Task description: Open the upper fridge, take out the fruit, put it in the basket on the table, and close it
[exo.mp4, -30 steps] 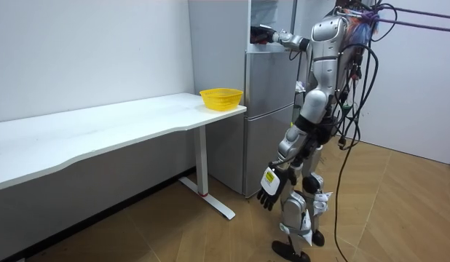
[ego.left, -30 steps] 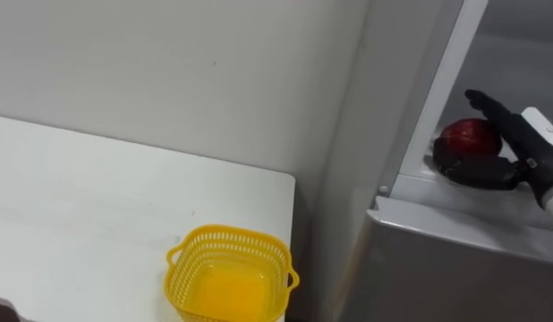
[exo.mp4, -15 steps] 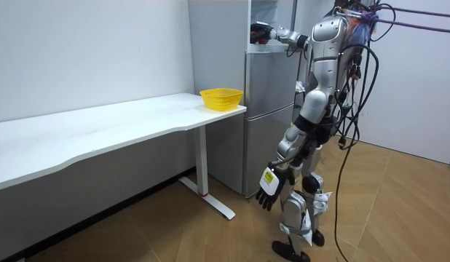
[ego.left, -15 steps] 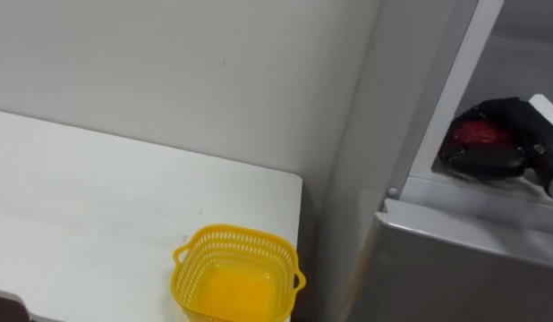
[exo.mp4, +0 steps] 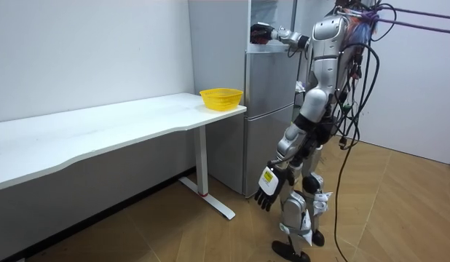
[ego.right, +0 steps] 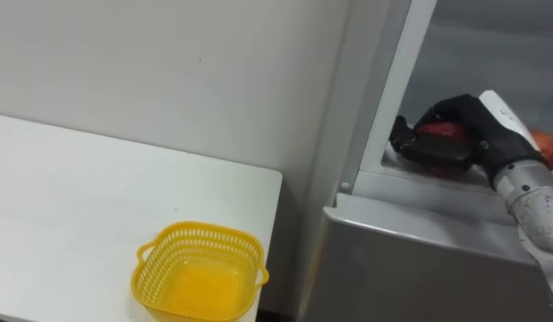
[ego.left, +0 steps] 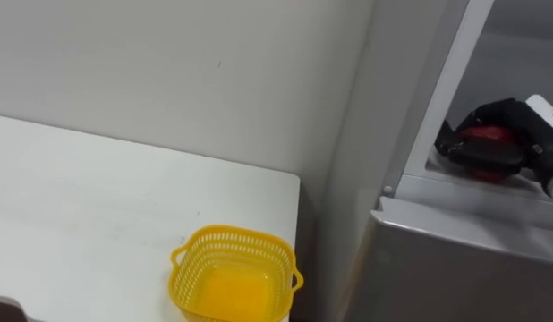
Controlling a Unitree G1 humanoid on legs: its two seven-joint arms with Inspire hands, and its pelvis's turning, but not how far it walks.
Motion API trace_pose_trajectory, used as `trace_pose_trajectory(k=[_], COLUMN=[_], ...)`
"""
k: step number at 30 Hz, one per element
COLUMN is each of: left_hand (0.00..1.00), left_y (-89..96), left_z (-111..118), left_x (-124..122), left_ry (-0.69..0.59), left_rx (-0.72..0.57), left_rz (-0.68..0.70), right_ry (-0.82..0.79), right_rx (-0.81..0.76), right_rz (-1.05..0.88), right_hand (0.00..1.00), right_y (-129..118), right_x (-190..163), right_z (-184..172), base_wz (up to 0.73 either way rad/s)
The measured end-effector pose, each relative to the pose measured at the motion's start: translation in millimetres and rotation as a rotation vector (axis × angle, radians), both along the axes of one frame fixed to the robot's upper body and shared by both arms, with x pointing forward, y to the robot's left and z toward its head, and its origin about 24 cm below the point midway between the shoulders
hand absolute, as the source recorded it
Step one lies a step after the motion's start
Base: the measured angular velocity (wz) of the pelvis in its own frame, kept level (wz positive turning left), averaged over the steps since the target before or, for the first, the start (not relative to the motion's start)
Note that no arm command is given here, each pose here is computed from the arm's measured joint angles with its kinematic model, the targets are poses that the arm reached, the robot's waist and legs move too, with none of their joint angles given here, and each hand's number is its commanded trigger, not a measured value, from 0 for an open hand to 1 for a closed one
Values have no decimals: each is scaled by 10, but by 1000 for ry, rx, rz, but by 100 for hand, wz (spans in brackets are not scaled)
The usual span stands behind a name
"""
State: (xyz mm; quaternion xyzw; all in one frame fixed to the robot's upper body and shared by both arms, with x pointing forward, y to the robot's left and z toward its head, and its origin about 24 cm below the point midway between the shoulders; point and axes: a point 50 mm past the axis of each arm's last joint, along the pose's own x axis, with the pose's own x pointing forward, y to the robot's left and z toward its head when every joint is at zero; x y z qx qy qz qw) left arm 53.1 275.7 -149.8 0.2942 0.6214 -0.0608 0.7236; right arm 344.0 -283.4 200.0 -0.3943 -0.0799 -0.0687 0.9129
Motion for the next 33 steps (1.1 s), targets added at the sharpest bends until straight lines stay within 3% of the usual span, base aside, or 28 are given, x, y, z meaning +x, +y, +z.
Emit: trace_pose_trajectory(k=[12,27,33], left_hand=[0,0,0], left_y=[-7,-178,-194], left_z=[-11,-65,-89], left_x=[-81,-62,-128], left_ry=[7,-30,-12], left_rx=[21,-4,-16], left_rz=[1,7,18], right_ry=[-94,-311,-494], right_rx=[29,70,71], right_rz=[-30,73,123], right_hand=[100,100,100], right_y=[189,691,874], right_x=[-15,-463,-662], right_z=[-49,-114,61], base_wz=[1,-1,1])
